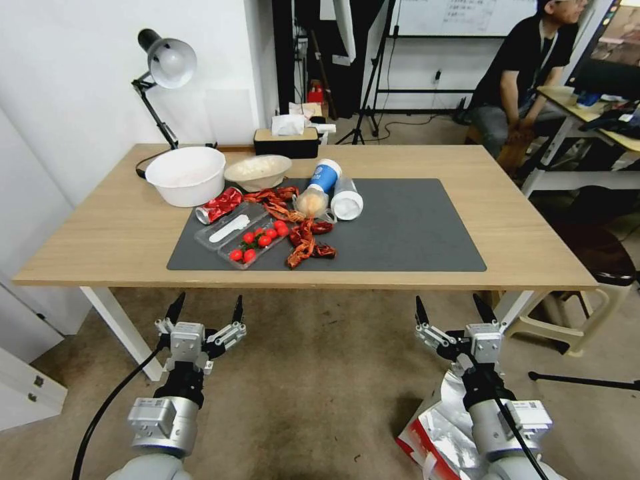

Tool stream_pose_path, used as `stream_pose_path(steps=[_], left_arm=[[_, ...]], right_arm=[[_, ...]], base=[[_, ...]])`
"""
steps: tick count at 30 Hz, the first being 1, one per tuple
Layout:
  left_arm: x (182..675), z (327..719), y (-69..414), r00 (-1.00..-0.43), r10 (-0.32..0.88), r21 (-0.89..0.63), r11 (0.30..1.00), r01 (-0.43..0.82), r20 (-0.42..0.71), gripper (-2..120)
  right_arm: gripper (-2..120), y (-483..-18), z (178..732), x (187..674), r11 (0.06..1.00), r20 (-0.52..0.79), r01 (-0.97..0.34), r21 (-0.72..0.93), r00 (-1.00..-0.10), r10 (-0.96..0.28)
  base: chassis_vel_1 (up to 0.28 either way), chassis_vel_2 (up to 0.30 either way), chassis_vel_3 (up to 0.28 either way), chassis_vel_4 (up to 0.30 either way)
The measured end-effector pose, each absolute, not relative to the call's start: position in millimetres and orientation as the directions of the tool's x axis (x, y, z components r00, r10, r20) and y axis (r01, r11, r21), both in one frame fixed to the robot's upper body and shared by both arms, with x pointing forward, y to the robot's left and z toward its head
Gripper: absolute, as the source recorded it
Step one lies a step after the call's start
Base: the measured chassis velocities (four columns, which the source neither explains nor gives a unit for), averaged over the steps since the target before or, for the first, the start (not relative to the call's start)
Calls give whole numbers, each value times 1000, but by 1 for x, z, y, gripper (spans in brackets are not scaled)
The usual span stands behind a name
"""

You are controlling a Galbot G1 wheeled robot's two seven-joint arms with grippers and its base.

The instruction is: Pick up the food delivery bag from the floor and place it on the table.

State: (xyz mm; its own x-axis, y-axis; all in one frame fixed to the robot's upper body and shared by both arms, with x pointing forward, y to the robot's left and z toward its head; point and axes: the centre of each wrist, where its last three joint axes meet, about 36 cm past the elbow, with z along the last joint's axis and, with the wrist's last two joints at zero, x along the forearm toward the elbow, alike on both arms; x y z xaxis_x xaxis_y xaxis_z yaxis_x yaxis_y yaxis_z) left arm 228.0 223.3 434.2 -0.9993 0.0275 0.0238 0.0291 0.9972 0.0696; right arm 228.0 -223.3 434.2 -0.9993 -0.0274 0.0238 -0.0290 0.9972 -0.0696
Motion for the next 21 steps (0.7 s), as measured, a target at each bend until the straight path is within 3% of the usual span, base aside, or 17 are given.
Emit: stream_pose_path(steps=[13, 21], left_arm=[[227, 434, 223, -999, 28, 67, 997, 30, 27, 100], [184, 482, 182, -983, 32, -152, 988, 5, 179, 100]], right_arm=[[100, -223, 434, 227, 997, 27, -29, -67, -999, -27], [100, -231, 479, 181, 993, 194, -70, 99, -977, -88]], base=[[0, 0, 0, 0], [0, 0, 0, 0]])
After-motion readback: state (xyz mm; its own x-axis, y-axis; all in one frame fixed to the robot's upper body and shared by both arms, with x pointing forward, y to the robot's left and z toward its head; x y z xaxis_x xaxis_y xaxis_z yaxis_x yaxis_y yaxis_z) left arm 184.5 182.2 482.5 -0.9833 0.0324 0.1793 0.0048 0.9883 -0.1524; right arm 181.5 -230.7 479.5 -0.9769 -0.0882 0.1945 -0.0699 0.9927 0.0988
